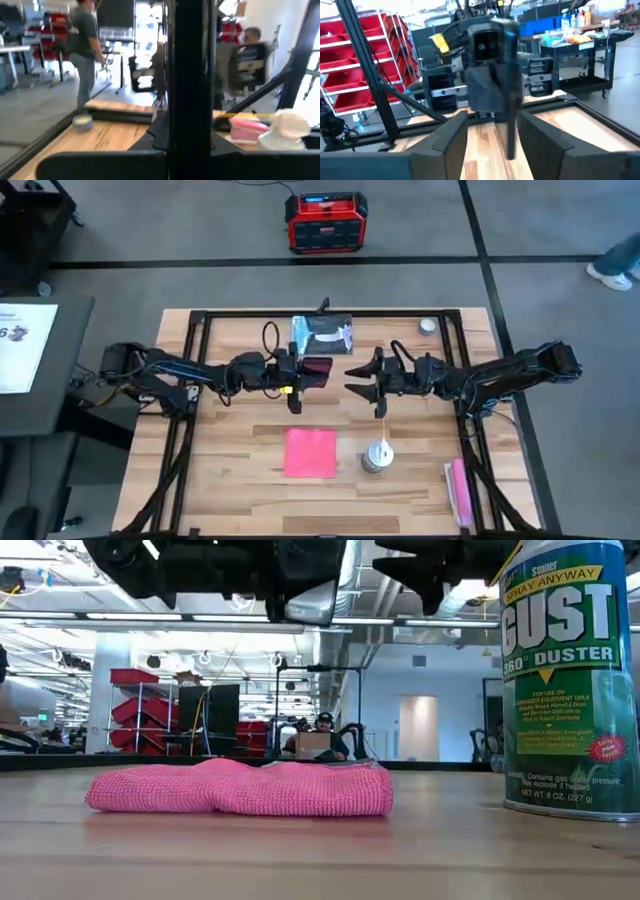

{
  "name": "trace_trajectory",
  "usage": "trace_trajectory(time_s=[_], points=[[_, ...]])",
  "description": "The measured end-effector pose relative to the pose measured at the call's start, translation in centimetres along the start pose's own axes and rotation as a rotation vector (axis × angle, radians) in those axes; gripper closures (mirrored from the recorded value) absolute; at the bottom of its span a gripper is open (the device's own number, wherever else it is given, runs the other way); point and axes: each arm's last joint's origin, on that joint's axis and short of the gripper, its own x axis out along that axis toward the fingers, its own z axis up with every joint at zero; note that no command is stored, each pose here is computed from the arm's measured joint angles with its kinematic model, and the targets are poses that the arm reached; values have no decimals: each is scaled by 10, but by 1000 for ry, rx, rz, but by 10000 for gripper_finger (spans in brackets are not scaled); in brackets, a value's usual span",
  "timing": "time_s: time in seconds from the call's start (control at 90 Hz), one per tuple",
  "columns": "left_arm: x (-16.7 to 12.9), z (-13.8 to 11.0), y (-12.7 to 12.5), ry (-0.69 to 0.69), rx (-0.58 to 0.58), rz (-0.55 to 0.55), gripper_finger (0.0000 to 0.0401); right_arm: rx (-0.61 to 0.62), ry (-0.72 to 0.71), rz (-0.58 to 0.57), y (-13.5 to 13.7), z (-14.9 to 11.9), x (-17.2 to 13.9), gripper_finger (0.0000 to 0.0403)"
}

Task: Apply microfiber cloth
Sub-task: Spray the front of the cellphone using the spray bottle

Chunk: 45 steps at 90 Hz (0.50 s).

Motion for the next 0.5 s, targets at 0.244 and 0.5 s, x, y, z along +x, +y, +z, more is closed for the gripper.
trace_trajectory(time_s=[0.244, 0.5], points=[[0, 4, -7, -40, -7, -17, 401, -5, -36, 6, 2, 11, 4, 237], [4, -2, -9, -47, -23, -4, 401, -4, -53, 29, 4, 19, 8, 237]])
